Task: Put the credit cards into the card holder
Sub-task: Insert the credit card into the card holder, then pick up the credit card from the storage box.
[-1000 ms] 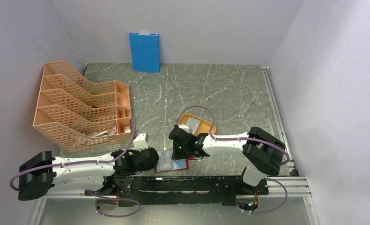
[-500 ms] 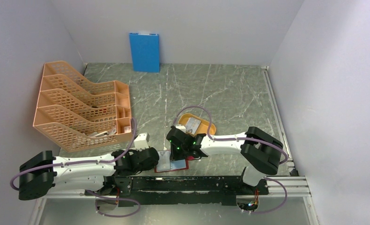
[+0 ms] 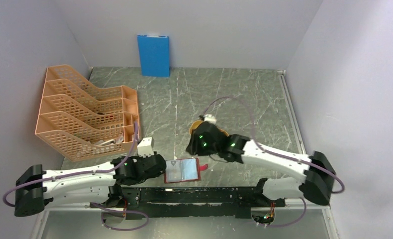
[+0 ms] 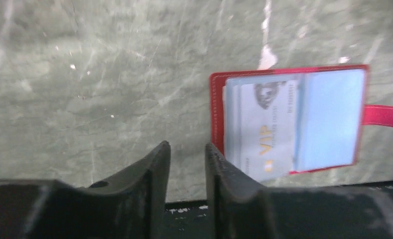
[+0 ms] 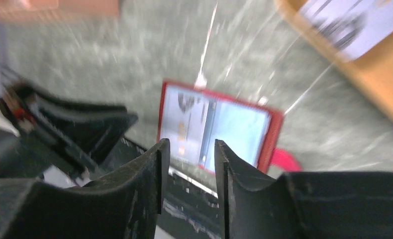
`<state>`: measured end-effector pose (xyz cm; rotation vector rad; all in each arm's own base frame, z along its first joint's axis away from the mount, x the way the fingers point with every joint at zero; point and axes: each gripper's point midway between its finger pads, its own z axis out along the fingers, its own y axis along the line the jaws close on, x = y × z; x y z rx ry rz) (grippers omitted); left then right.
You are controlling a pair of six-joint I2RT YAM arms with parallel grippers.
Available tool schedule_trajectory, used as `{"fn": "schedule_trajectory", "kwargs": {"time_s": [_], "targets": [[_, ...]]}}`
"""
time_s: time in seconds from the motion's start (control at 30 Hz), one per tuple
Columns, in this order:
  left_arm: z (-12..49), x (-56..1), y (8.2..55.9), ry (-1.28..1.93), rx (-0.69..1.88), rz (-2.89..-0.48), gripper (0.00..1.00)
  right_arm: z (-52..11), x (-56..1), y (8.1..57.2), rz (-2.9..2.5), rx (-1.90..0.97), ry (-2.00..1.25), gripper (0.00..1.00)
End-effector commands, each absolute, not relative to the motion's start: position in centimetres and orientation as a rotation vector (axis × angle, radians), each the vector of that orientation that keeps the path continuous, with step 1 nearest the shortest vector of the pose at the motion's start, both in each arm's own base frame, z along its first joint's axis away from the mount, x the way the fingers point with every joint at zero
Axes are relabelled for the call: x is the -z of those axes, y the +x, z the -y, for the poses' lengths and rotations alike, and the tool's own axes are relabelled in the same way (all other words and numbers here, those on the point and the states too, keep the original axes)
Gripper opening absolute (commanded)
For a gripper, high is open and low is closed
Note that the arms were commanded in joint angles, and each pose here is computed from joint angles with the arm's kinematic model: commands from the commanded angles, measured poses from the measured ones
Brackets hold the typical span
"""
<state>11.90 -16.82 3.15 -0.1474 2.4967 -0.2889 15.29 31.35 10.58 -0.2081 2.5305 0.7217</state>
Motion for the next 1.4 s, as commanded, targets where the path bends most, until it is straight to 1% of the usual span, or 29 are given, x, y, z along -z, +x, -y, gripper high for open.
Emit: {"fn": "schedule_trajectory", "kwargs": {"time_s": [0.0, 0.03, 0.1, 0.2, 0.37, 0.53, 0.63, 1.03, 1.1, 1.23, 1.37], "targets": [[15.9, -8.0, 13.7, -0.150, 0.273, -2.371, 0.42, -25.6, -14.5, 20.6, -2.391, -0.578, -0.035, 0.48], [15.9, -8.8, 13.9, -0.143, 0.280, -2.349, 0.45, -24.5, -14.7, 21.6, -2.370, -0.565, 0.015, 0.53], [16.3, -9.9, 14.3, -0.120, 0.314, -2.317, 0.49, -22.9, -14.6, 23.4, -2.340, -0.581, 0.101, 0.59], [17.4, -10.8, 14.5, -0.066, 0.363, -2.296, 0.53, -21.9, -13.5, 25.3, -2.364, -0.665, 0.190, 0.61], [19.3, -11.4, 14.7, -0.021, 0.433, -2.280, 0.54, -22.6, -11.4, 26.9, -2.374, -0.754, 0.283, 0.64], [19.7, -10.9, 14.6, -0.008, 0.426, -2.300, 0.54, -22.4, -8.4, 28.0, -2.407, -0.739, 0.378, 0.72], [19.9, -10.4, 14.4, -0.007, 0.434, -2.312, 0.54, -21.9, -6.8, 28.4, -2.419, -0.736, 0.427, 0.72], [20.1, -9.2, 14.2, -0.022, 0.415, -2.347, 0.52, -22.1, -3.6, 29.0, -2.466, -0.770, 0.476, 0.61], [20.1, -9.1, 14.2, -0.021, 0.410, -2.351, 0.52, -22.0, -3.0, 29.0, -2.480, -0.769, 0.480, 0.56], [20.1, -9.0, 14.2, -0.022, 0.404, -2.356, 0.51, -21.7, -2.0, 28.6, -2.504, -0.760, 0.482, 0.43], [20.1, -8.8, 14.2, -0.022, 0.401, -2.359, 0.50, -21.1, -1.6, 28.2, -2.510, -0.758, 0.498, 0.36]]}}
